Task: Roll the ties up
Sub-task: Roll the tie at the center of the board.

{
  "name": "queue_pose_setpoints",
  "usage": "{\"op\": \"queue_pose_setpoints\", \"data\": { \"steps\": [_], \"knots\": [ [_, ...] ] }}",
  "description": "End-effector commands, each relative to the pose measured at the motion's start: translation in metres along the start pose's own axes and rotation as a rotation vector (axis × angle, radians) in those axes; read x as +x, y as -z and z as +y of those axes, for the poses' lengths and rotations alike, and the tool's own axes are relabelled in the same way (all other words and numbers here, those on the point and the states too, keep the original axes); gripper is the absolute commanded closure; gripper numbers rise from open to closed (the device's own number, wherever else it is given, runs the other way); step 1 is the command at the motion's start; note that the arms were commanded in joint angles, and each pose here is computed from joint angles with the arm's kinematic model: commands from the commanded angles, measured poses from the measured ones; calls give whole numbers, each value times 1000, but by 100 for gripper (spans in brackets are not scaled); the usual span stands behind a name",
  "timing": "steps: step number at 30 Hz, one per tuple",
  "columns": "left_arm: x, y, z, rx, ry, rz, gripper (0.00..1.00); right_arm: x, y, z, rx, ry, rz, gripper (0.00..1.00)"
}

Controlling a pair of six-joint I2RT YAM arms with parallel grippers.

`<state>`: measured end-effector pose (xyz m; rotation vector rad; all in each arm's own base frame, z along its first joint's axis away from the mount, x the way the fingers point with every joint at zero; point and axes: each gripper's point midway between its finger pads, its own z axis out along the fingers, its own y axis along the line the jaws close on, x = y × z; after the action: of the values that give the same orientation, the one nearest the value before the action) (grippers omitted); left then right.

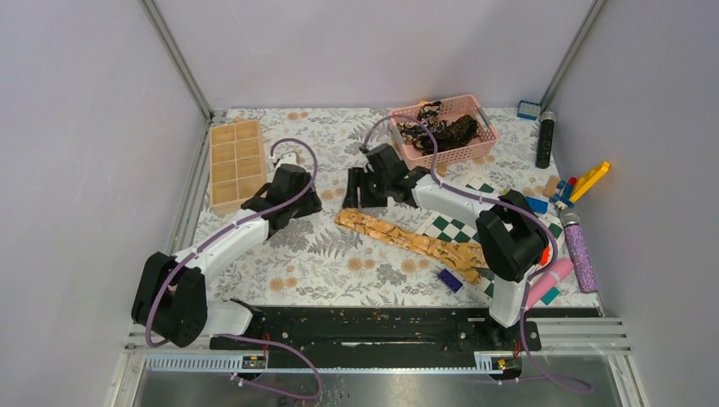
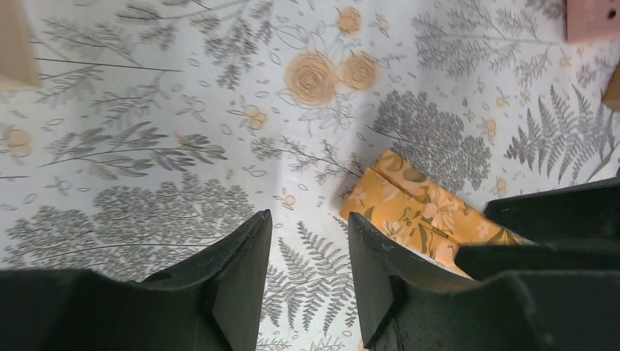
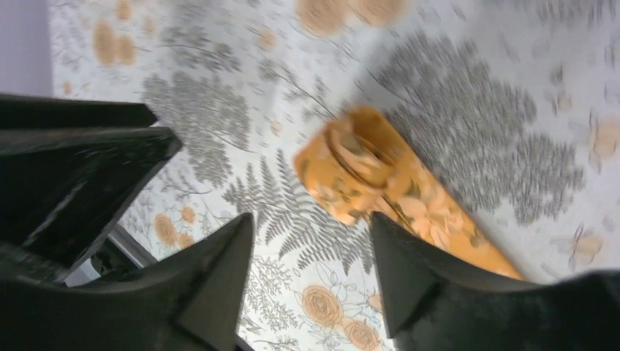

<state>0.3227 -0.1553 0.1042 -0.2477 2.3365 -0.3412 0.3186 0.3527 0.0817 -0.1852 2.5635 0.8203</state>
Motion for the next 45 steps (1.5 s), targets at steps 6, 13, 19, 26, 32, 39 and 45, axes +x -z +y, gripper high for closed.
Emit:
{"op": "queue_pose_setpoints", "data": {
  "steps": [6, 13, 19, 26, 32, 39, 45],
  "knots": [
    [-37, 26, 31, -50, 118, -94, 55, -24, 1, 26, -55, 671, 99, 1],
    [-34, 32, 43, -64, 139, -94, 54, -20, -17, 18, 2, 889, 165, 0],
    [-35, 35, 45, -59, 148, -95, 54, -9, -31, 20, 2, 934, 214, 1],
    [-34, 37, 51, -68, 156, -101, 54, 2, -49, 6, 60, 944, 263, 1],
    [-31, 38, 54, -67, 165, -95, 55, 9, -58, 0, 75, 927, 299, 1],
    [-32, 37, 55, -63, 174, -95, 55, 15, -64, -3, 89, 926, 328, 9],
    [-29, 35, 57, -66, 180, -87, 56, 20, -66, -5, 96, 921, 344, 20]
  ]
}}
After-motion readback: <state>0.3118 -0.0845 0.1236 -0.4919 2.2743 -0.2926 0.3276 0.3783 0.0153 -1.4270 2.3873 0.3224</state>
